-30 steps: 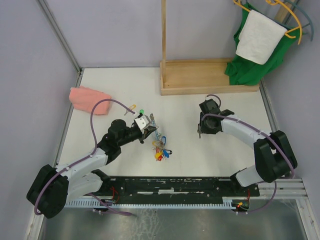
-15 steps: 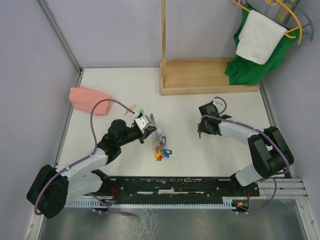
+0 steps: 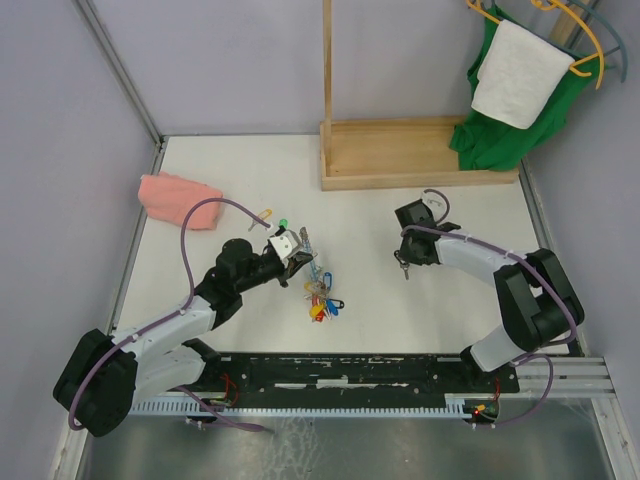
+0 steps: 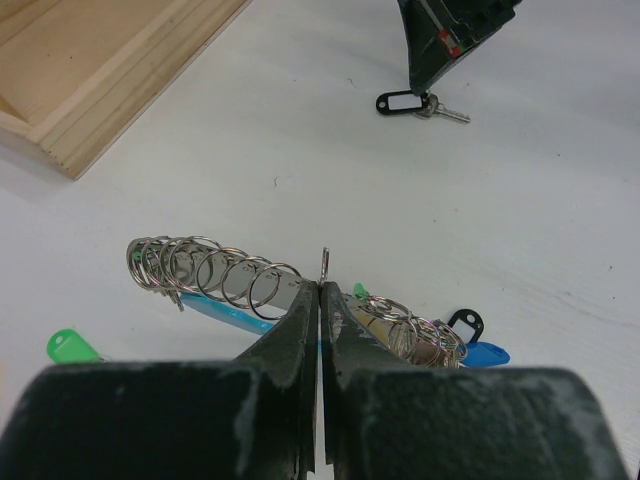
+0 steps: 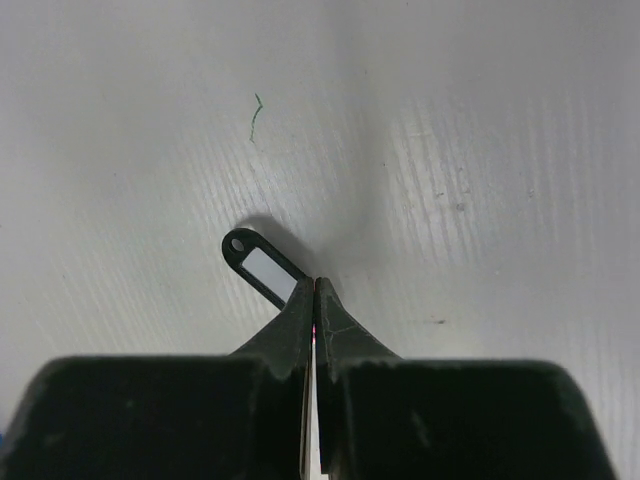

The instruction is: Put the keys on the keyring

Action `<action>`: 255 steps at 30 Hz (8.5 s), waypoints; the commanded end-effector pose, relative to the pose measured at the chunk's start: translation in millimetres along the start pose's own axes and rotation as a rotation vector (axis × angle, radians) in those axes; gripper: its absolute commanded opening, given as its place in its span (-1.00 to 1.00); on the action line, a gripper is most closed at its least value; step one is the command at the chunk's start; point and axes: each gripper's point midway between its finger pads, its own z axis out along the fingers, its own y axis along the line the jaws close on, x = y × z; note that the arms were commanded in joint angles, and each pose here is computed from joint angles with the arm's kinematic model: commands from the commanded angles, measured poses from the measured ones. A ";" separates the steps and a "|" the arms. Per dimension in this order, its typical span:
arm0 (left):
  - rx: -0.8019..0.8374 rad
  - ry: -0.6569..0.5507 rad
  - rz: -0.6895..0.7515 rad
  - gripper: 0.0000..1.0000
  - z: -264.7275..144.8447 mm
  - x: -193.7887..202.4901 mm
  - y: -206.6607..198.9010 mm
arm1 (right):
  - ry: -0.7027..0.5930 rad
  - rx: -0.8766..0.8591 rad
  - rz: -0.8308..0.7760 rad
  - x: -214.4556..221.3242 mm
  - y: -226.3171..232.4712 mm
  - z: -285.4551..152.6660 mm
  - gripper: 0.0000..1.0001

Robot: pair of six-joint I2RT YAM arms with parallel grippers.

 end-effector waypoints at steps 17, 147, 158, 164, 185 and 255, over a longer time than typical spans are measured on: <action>0.014 -0.065 0.006 -0.95 2.4 -23.8 -0.2 | 0.391 -0.101 -0.886 29.8 35.2 -64.5 -0.87; 0.030 -0.066 0.005 -0.95 3.0 -24.6 -2.9 | 0.305 -0.017 -0.810 31.3 12.4 -95.2 -0.99; 0.034 -0.067 0.007 -0.95 2.5 -25.2 -4.0 | 0.564 0.052 -1.027 37.7 10.3 -91.1 -0.96; 0.037 -0.062 0.005 -0.95 2.9 -23.7 -4.4 | 0.632 0.021 -1.079 45.5 39.5 -52.1 -0.89; 0.040 -0.058 0.004 -0.95 3.9 -22.7 -4.5 | 0.142 -0.316 -0.913 21.8 89.8 -65.3 0.04; 0.061 -0.060 0.006 -0.95 4.9 -22.8 -7.7 | 0.453 -0.188 -0.915 25.1 88.2 -29.7 -0.92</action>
